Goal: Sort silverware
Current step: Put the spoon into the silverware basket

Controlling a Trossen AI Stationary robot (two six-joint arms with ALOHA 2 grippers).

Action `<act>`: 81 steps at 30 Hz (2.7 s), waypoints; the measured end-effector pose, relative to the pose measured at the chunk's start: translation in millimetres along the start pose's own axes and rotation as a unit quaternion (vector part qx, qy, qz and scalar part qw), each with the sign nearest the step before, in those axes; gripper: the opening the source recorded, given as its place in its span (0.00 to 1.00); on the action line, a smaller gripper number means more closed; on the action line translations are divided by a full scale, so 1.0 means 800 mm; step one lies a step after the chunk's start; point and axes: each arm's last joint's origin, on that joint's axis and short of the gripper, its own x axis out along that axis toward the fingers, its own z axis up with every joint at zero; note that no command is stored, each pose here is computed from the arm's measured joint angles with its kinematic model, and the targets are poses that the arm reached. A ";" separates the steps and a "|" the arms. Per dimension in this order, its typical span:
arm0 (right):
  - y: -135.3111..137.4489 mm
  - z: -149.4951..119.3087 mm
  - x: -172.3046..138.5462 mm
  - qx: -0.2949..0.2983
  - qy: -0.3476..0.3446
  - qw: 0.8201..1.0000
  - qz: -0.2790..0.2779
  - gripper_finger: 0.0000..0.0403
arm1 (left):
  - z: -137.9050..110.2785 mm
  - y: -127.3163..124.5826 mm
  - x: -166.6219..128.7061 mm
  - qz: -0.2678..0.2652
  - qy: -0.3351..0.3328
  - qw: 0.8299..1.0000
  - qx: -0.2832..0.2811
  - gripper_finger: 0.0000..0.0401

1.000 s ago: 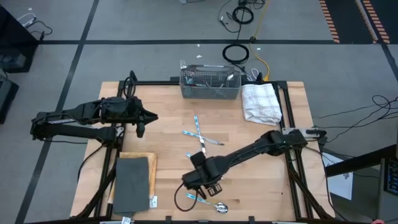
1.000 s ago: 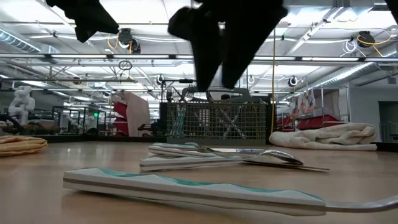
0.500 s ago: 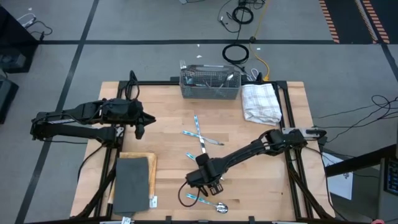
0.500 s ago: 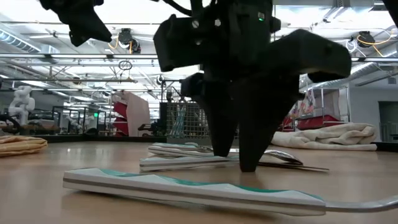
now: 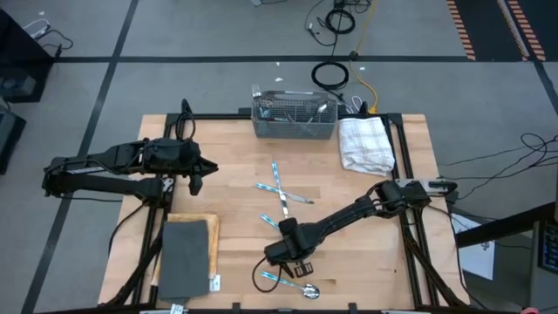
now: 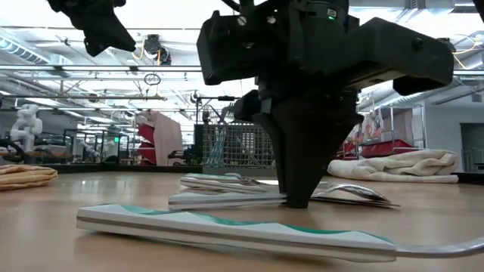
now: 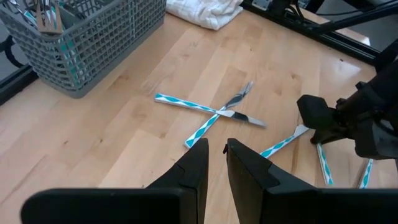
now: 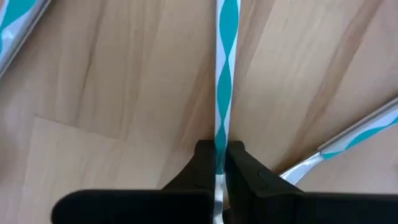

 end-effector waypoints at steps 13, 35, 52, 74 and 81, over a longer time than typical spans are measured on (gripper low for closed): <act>-0.026 0.028 -0.114 -0.029 0.006 0.995 -0.098 0.00 | 0.000 0.000 0.000 0.000 -0.001 1.000 0.000 0.16; -0.276 -0.177 -0.387 0.129 0.037 0.898 -0.420 0.00 | 0.000 0.002 0.000 0.020 -0.006 1.000 -0.003 0.16; -0.379 -0.174 -0.308 0.023 0.346 0.786 -0.512 0.00 | 0.001 0.004 0.000 0.060 -0.020 0.998 -0.003 0.16; -0.360 -0.192 -0.136 -0.112 0.480 0.758 -0.427 0.00 | -0.007 0.008 -0.001 0.082 0.010 0.997 0.005 0.16; -0.373 -0.182 -0.121 -0.140 0.478 0.757 -0.423 0.00 | -0.006 0.008 -0.001 0.090 0.008 0.996 0.013 0.16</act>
